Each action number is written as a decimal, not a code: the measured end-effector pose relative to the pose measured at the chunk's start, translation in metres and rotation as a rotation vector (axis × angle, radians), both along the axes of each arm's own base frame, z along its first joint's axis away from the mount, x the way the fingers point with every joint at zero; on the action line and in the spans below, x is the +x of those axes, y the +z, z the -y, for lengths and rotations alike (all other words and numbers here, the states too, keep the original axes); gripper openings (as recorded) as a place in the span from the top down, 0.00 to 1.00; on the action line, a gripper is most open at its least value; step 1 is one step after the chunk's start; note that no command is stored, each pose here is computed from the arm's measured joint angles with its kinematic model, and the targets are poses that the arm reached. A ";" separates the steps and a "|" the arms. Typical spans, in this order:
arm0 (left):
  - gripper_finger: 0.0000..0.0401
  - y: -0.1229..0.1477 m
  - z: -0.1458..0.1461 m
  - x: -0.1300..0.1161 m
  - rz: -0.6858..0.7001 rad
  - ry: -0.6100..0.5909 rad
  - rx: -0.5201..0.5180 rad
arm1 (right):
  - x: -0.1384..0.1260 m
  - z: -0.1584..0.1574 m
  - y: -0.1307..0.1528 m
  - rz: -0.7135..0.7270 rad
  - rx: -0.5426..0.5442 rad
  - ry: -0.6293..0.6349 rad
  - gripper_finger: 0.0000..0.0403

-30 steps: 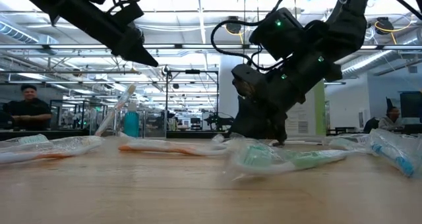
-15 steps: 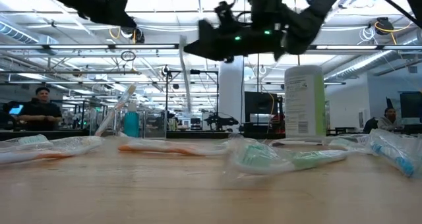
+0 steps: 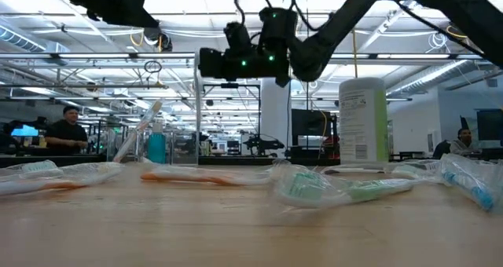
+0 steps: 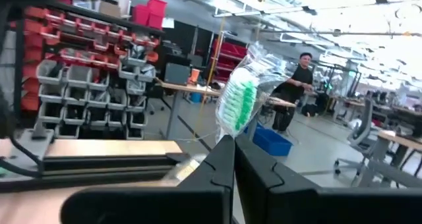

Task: Pick & Place toothbrushing station
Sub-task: Put the green toothbrush into the transparent organizer

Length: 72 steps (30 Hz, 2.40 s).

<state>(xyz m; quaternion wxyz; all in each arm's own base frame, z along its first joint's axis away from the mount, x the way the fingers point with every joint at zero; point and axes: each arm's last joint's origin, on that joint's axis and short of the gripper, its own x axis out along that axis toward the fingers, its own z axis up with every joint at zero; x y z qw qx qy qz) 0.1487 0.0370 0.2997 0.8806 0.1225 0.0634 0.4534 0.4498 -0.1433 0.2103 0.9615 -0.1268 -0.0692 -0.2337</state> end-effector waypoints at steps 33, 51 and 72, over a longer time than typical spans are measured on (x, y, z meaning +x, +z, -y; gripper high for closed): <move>0.56 -0.010 0.000 0.000 0.044 0.000 -0.125 | 0.008 -0.009 -0.042 -0.273 0.081 0.095 1.00; 0.56 -0.058 0.015 -0.009 -0.163 -0.324 -0.738 | -0.001 -0.025 -0.024 -0.418 0.171 0.122 0.72; 0.56 -0.131 0.081 0.015 -0.695 -0.194 -1.515 | -0.013 -0.032 -0.015 -0.568 0.223 0.124 0.65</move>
